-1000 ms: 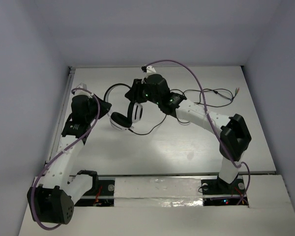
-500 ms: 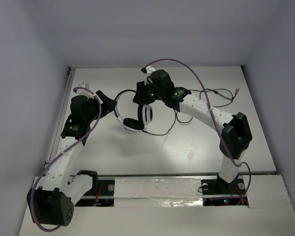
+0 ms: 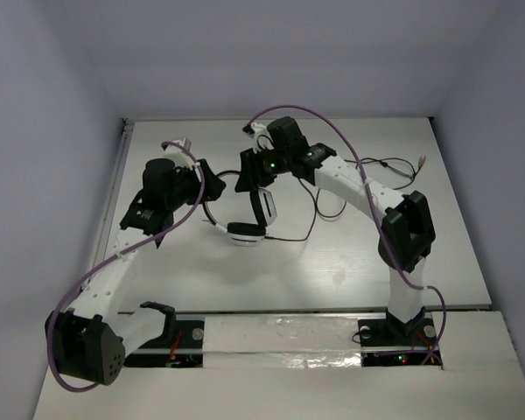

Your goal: Wrap the headphones

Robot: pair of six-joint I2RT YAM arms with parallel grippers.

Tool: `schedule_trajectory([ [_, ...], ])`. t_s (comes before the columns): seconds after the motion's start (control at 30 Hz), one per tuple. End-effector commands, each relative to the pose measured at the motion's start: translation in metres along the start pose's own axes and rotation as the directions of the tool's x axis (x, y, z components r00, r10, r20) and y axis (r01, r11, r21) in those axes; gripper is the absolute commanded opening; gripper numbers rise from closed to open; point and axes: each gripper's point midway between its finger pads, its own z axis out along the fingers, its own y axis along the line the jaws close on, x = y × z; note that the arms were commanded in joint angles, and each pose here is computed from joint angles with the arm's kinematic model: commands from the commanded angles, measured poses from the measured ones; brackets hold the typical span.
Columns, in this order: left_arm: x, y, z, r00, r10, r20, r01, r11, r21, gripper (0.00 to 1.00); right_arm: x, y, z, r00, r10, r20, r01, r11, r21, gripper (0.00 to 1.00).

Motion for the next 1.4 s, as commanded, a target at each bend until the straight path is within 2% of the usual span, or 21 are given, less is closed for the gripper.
schedule_trajectory([
  [0.0, -0.030, -0.007, 0.001, 0.993, 0.098, 0.060, -0.097, 0.995, -0.016, 0.60, -0.033, 0.045, -0.024, 0.997, -0.051, 0.063, 0.061, 0.983, -0.171, 0.00],
  [0.1, -0.027, -0.006, 0.001, 0.993, 0.114, 0.034, -0.113, 0.993, -0.037, 0.54, -0.039, 0.048, -0.029, 0.996, -0.044, 0.072, 0.057, 0.980, -0.193, 0.00],
  [0.2, -0.026, 0.000, -0.001, 0.993, 0.113, 0.037, -0.111, 0.992, -0.065, 0.54, -0.042, 0.047, -0.035, 0.997, -0.031, 0.072, 0.046, 0.975, -0.218, 0.00],
  [0.3, -0.027, 0.018, -0.005, 0.992, 0.123, 0.041, -0.115, 0.980, -0.165, 0.57, -0.042, 0.053, -0.038, 0.997, -0.037, 0.066, 0.052, 0.969, -0.241, 0.00],
  [0.37, -0.027, 0.020, -0.004, 0.990, 0.130, 0.045, -0.121, 0.978, -0.170, 0.56, -0.042, 0.054, -0.040, 0.997, -0.038, 0.063, 0.052, 0.967, -0.248, 0.00],
  [0.43, -0.028, 0.020, -0.003, 0.990, 0.131, 0.048, -0.121, 0.978, -0.169, 0.41, -0.042, 0.054, -0.040, 0.997, -0.038, 0.061, 0.052, 0.968, -0.246, 0.00],
  [0.47, -0.029, 0.018, -0.001, 0.990, 0.129, 0.048, -0.120, 0.980, -0.160, 0.37, -0.041, 0.053, -0.039, 0.998, -0.035, 0.056, 0.048, 0.969, -0.242, 0.00],
  [0.57, -0.030, 0.012, 0.003, 0.991, 0.123, 0.050, -0.116, 0.985, -0.127, 0.37, -0.037, 0.052, -0.037, 0.999, -0.031, 0.042, 0.040, 0.968, -0.249, 0.00],
  [0.63, -0.030, 0.014, 0.006, 0.991, 0.121, 0.049, -0.113, 0.984, -0.135, 0.16, -0.034, 0.052, -0.035, 0.999, -0.025, 0.029, 0.032, 0.965, -0.259, 0.00],
  [0.73, -0.030, 0.016, 0.009, 0.992, 0.118, 0.044, -0.110, 0.983, -0.147, 0.01, -0.030, 0.051, -0.032, 1.000, -0.015, 0.014, 0.019, 0.963, -0.269, 0.00],
  [0.9, -0.044, 0.010, 0.001, 0.991, 0.101, 0.092, -0.086, 0.985, -0.149, 0.00, -0.030, 0.041, -0.027, 1.000, 0.011, 0.002, -0.010, 0.976, -0.217, 0.02],
  [0.93, -0.045, 0.011, -0.001, 0.991, 0.098, 0.093, -0.082, 0.984, -0.157, 0.00, -0.032, 0.040, -0.028, 1.000, 0.015, 0.011, -0.012, 0.979, -0.203, 0.10],
  [0.97, -0.054, 0.011, -0.004, 0.989, 0.096, 0.113, -0.076, 0.982, -0.175, 0.00, -0.036, 0.042, -0.030, 1.000, 0.017, 0.027, -0.011, 0.980, -0.200, 0.35],
  [1.0, -0.056, 0.011, -0.005, 0.989, 0.095, 0.114, -0.073, 0.980, -0.183, 0.00, -0.036, 0.036, -0.032, 0.999, 0.029, 0.033, -0.023, 0.982, -0.185, 0.46],
  [1.1, -0.063, 0.012, -0.004, 0.990, 0.098, 0.105, -0.075, 0.975, -0.209, 0.00, -0.047, 0.036, -0.046, 0.995, 0.037, 0.093, -0.022, 0.986, -0.163, 0.69],
  [1.17, -0.067, 0.020, -0.001, 0.990, 0.098, 0.098, -0.070, 0.964, -0.257, 0.00, -0.064, 0.039, -0.068, 0.986, 0.032, 0.164, -0.006, 0.988, -0.156, 0.78],
  [1.27, -0.066, 0.023, 0.003, 0.992, 0.090, 0.090, -0.063, 0.961, -0.270, 0.00, -0.080, 0.040, -0.094, 0.968, 0.013, 0.250, 0.023, 0.990, -0.139, 0.86],
  [1.3, -0.065, 0.024, 0.005, 0.992, 0.090, 0.086, -0.063, 0.960, -0.272, 0.00, -0.090, 0.047, -0.115, 0.954, -0.009, 0.300, 0.049, 0.990, -0.129, 0.91],
  [1.37, -0.065, 0.032, 0.009, 0.995, 0.076, 0.070, -0.053, 0.958, -0.282, 0.00, -0.100, 0.052, -0.134, 0.932, -0.044, 0.359, 0.086, 0.991, -0.102, 0.94],
])
